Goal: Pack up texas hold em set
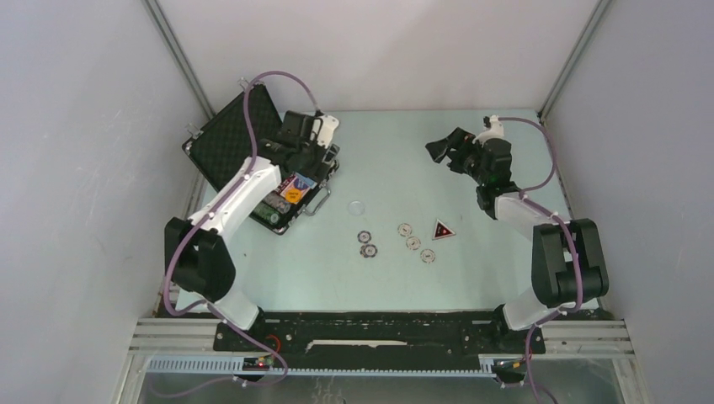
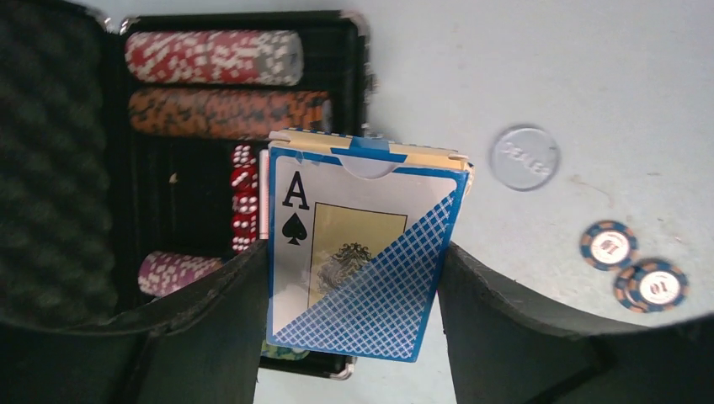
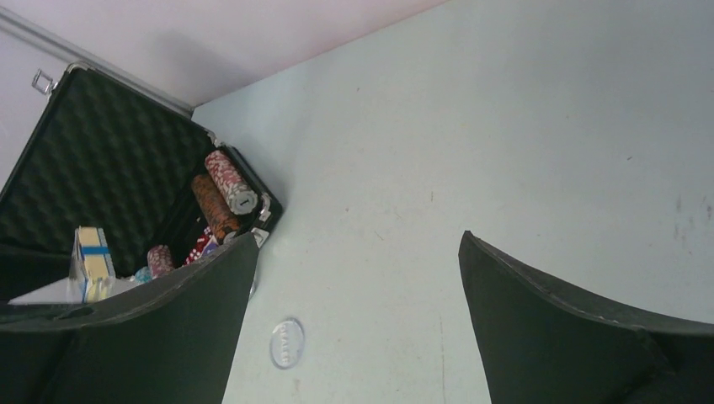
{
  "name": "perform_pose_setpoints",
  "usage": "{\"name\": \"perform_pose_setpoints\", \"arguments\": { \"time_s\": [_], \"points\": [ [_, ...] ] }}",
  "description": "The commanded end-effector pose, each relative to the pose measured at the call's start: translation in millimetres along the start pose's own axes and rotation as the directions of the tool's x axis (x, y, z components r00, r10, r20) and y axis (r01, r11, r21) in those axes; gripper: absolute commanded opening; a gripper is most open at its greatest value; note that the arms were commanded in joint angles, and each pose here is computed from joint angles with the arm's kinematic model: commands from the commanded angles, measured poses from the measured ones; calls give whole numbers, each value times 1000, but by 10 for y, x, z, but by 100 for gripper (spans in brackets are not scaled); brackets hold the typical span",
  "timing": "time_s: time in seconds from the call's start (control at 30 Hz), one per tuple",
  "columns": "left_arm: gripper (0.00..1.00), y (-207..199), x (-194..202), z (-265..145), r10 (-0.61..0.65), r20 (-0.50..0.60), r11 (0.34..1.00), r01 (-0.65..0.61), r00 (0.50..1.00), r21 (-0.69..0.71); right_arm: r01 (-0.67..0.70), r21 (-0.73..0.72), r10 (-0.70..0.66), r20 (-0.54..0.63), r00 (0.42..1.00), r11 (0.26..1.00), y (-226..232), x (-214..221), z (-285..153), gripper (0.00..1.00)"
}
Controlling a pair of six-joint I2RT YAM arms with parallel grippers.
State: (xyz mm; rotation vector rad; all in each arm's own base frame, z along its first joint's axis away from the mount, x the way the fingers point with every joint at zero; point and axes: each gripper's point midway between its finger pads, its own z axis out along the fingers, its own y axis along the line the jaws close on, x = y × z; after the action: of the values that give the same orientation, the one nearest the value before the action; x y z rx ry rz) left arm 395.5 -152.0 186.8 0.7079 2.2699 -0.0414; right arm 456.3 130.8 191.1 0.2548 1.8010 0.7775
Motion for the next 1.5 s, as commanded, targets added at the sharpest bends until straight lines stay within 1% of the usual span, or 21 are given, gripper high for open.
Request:
{"name": "perform_pose_setpoints", "arguments": {
  "time_s": [0.0, 0.07, 0.13, 0.2, 0.33, 0.4, 0.47, 0.53, 0.57, 0.73, 0.83, 0.93, 1.1, 1.2, 1.3, 1.4, 1.47],
  "points": [
    [35, 590, -116, -25, -80, 73, 983, 91, 994, -161, 78, -117, -72, 54, 996, 990, 283, -227, 19, 100],
    [35, 867, -79, -18, -110, 67, 971, 122, 992, -204, 88, -138, -85, 28, 996, 987, 303, -198, -25, 100],
    [35, 1044, -55, 14, -116, 47, 964, 124, 992, -235, 114, -129, -112, 22, 993, 985, 298, -220, -90, 100],
    [34, 1178, 13, 82, -103, 5, 957, 101, 995, -273, 137, -89, -133, 47, 990, 987, 257, -291, -121, 100],
    [32, 1394, 237, 239, -96, -75, 947, 68, 993, -315, 137, -112, -133, 41, 990, 984, 249, -256, -92, 100],
    [32, 1493, 304, 300, -88, -99, 945, 52, 991, -322, 124, -130, -120, 35, 992, 984, 256, -241, -75, 100],
    [29, 1574, 323, 351, -78, -112, 945, 37, 991, -325, 121, -141, -118, 33, 993, 983, 267, -234, -68, 100],
    [29, 1578, 295, 435, -49, -97, 957, 19, 994, -288, 126, -143, -122, 34, 992, 982, 278, -231, -65, 100],
    [29, 1612, 302, 473, -45, -99, 957, 14, 994, -290, 128, -141, -124, 35, 992, 982, 276, -232, -65, 100],
    [30, 1730, 409, 684, -78, -128, 966, 43, 989, -257, 124, -139, -120, 33, 992, 983, 256, -219, -43, 100],
    [31, 1695, 499, 779, -76, -140, 976, 45, 987, -215, 124, -139, -121, 33, 992, 982, 254, -219, -35, 100],
    [32, 1711, 568, 833, -75, -154, 977, 42, 985, -210, 122, -143, -119, 31, 992, 982, 254, -211, -30, 100],
    [40, 1715, 658, 894, -90, -179, 975, 50, 980, -218, 118, -154, -114, 30, 993, 981, 269, -212, -27, 100],
    [40, 1735, 751, 951, -90, -212, 972, 39, 973, -234, 111, -156, -109, 26, 994, 982, 267, -203, -26, 100],
    [40, 1728, 780, 989, -91, -220, 973, 40, 971, -228, 108, -158, -105, 23, 994, 982, 263, -199, -26, 100],
    [47, 1690, 785, 1036, -86, -223, 979, 40, 971, -202, 104, -160, -102, 21, 995, 982, 262, -196, -24, 100],
    [49, 1695, 810, 1057, -85, -237, 979, 37, 968, -201, 100, -163, -98, 20, 995, 982, 261, -191, -20, 100]
  ]
}}
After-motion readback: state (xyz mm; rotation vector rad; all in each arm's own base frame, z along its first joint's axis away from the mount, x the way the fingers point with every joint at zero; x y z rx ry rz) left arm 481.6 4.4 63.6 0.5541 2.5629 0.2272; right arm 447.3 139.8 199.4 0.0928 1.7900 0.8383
